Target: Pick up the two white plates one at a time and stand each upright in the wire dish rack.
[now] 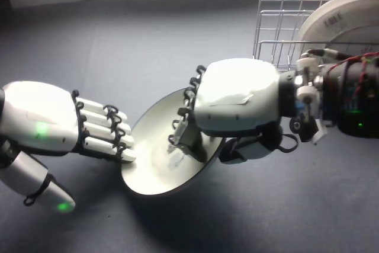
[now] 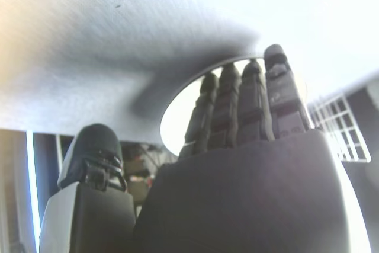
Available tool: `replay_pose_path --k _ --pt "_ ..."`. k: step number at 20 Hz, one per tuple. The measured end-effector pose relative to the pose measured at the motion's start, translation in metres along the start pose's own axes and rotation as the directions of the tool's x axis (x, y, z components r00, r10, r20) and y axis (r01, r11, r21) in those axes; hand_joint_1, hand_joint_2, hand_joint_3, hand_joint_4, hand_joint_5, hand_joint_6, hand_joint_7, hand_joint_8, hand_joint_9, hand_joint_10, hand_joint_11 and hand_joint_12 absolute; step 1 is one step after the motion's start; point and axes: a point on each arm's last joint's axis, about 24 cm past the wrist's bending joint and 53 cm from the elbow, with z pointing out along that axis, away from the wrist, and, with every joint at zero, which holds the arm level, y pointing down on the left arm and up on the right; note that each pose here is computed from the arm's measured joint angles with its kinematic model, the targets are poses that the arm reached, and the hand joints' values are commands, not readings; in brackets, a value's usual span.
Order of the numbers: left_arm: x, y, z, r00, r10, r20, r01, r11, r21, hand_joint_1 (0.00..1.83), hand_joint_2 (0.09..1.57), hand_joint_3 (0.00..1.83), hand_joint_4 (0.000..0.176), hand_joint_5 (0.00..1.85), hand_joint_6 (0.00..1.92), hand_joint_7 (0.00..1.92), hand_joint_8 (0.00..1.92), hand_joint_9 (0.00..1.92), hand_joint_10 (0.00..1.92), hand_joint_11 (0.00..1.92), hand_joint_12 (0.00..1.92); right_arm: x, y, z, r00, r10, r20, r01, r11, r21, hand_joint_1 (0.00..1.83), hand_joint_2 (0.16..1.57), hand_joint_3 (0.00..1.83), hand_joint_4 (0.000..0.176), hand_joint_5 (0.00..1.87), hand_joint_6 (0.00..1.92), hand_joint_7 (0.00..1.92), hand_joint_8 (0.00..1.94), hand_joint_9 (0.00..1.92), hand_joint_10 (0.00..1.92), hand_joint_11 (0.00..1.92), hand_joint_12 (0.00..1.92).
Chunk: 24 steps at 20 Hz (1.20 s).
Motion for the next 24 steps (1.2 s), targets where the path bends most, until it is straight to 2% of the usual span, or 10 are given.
replay_pose_path --k 9,10,11,15,16,17,19,21,23,24 --pt "-0.042 0.002 -0.026 0.9949 0.023 0.098 -0.021 0.9997 -0.014 0.0 1.21 0.0 0.0 0.07 0.0 0.04 0.0 0.0 0.0 0.0 0.0 -0.042 0.042 -0.015 0.99 0.101 0.097 -0.098 0.994 -0.041 1.37 1.1 0.0 0.0 0.95 1.13 1.1 0.71 0.88 1.09 0.89 1.05" --pt "-0.044 0.004 -0.027 0.9947 0.026 0.099 -0.024 0.9995 -0.019 0.0 1.21 0.0 0.0 0.07 0.0 0.04 0.0 0.01 0.0 0.0 0.0 -0.05 0.043 -0.019 0.986 0.118 0.118 -0.114 0.993 -0.039 1.46 1.1 0.0 0.0 0.92 1.12 1.09 0.69 0.89 1.0 0.86 1.4" --pt "-0.044 0.005 -0.029 0.9948 0.028 0.098 -0.026 0.9995 -0.02 0.0 1.21 0.0 0.0 0.08 0.0 0.04 0.01 0.01 0.01 0.0 0.0 -0.053 0.042 -0.021 0.983 0.131 0.125 -0.127 0.991 -0.034 1.48 1.1 0.0 0.0 0.91 1.16 1.05 0.73 0.87 0.99 0.84 1.47" --pt "-0.055 0.006 -0.042 0.9912 0.026 0.13 -0.023 0.9993 -0.028 0.0 1.22 0.0 0.0 0.08 0.01 0.05 0.01 0.02 0.01 0.0 0.0 -0.07 0.037 -0.034 0.967 0.184 0.174 -0.185 0.983 -0.009 1.48 1.11 0.0 0.0 0.89 1.16 1.02 0.77 0.86 1.01 0.86 1.47" --pt "-0.055 0.006 -0.044 0.9911 0.028 0.13 -0.024 0.9992 -0.031 0.0 1.21 0.0 0.0 0.09 0.01 0.06 0.01 0.02 0.0 0.0 0.0 -0.077 0.035 -0.04 0.957 0.212 0.198 -0.215 0.977 -0.004 1.39 1.13 0.0 0.0 0.9 1.23 1.01 0.83 0.84 1.1 0.85 1.2" --pt "-0.054 0.006 -0.045 0.9913 0.029 0.128 -0.025 0.9992 -0.03 0.0 1.21 0.0 0.0 0.09 0.01 0.06 0.01 0.02 0.0 0.0 0.0 -0.08 0.034 -0.043 0.95 0.229 0.21 -0.234 0.972 -0.003 1.39 1.13 0.0 0.0 0.9 1.23 1.01 0.83 0.84 1.1 0.85 1.2" --pt "-0.054 0.007 -0.048 0.992 0.034 0.121 -0.03 0.999 -0.033 0.0 1.22 0.0 0.0 0.09 0.01 0.06 0.01 0.03 0.01 0.0 0.0 -0.089 0.034 -0.05 0.93 0.277 0.242 -0.285 0.959 -0.005 1.48 1.12 0.0 0.0 0.88 1.19 1.01 0.82 0.84 1.03 0.84 1.48" --pt "-0.057 0.009 -0.054 0.9911 0.027 0.13 -0.022 0.999 -0.04 0.0 1.21 0.0 0.0 0.08 0.0 0.05 0.0 0.01 0.0 0.0 0.0 -0.098 0.035 -0.055 0.907 0.321 0.271 -0.33 0.944 -0.016 1.37 1.11 0.0 0.0 0.92 1.18 1.07 0.76 0.88 1.09 0.88 1.06" --pt "-0.054 0.011 -0.058 0.9918 0.032 0.124 -0.026 0.9985 -0.049 0.0 1.21 0.0 0.0 0.09 0.01 0.07 0.01 0.03 0.01 0.0 0.0 -0.113 0.032 -0.064 0.87 0.375 0.32 -0.386 0.922 -0.028 1.37 1.11 0.0 0.0 0.93 1.16 1.07 0.72 0.89 1.1 0.89 1.04" --pt "-0.051 0.013 -0.061 0.993 0.04 0.112 -0.034 0.9978 -0.057 0.0 1.22 0.0 0.0 0.09 0.01 0.07 0.01 0.04 0.01 0.0 0.0 -0.127 0.029 -0.07 0.825 0.434 0.363 -0.447 0.893 -0.052 1.37 1.11 0.0 0.0 0.93 1.16 1.07 0.72 0.9 1.1 0.9 1.03"
